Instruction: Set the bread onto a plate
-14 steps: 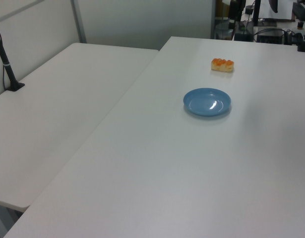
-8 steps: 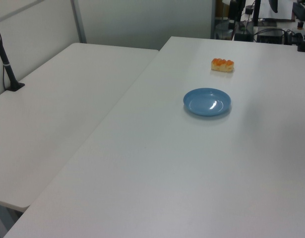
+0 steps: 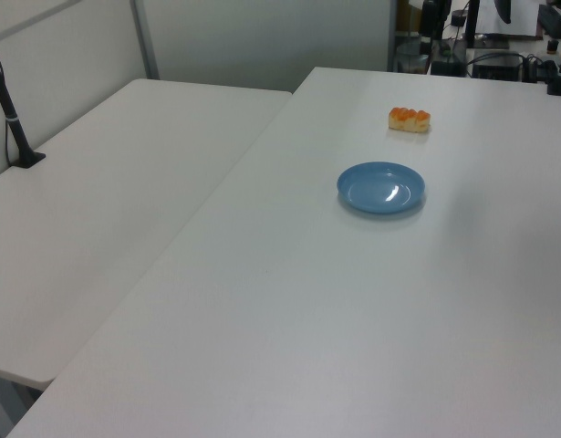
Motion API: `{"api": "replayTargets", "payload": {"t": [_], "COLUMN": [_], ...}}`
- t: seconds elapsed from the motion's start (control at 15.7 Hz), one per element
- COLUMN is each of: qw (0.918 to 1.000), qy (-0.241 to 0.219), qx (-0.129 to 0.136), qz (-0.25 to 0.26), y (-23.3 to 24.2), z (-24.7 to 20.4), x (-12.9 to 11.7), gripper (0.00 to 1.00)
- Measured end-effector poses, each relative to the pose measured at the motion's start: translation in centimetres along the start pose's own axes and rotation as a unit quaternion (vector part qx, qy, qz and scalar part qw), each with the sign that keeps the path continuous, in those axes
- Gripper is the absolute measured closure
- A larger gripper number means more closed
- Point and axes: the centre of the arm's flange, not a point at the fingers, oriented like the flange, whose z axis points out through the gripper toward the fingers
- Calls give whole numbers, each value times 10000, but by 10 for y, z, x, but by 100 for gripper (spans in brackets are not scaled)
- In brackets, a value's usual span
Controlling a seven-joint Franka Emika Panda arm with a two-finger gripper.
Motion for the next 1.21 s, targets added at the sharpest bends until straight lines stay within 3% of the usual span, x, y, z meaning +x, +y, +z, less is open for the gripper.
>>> {"api": "replayTargets", "payload": {"t": [1.21], "qw": [9999], "qy": [43], "qx": [-4], "qz": [101], "y": [10], "z": [-5], "x": [-4], "gripper": [0]}}
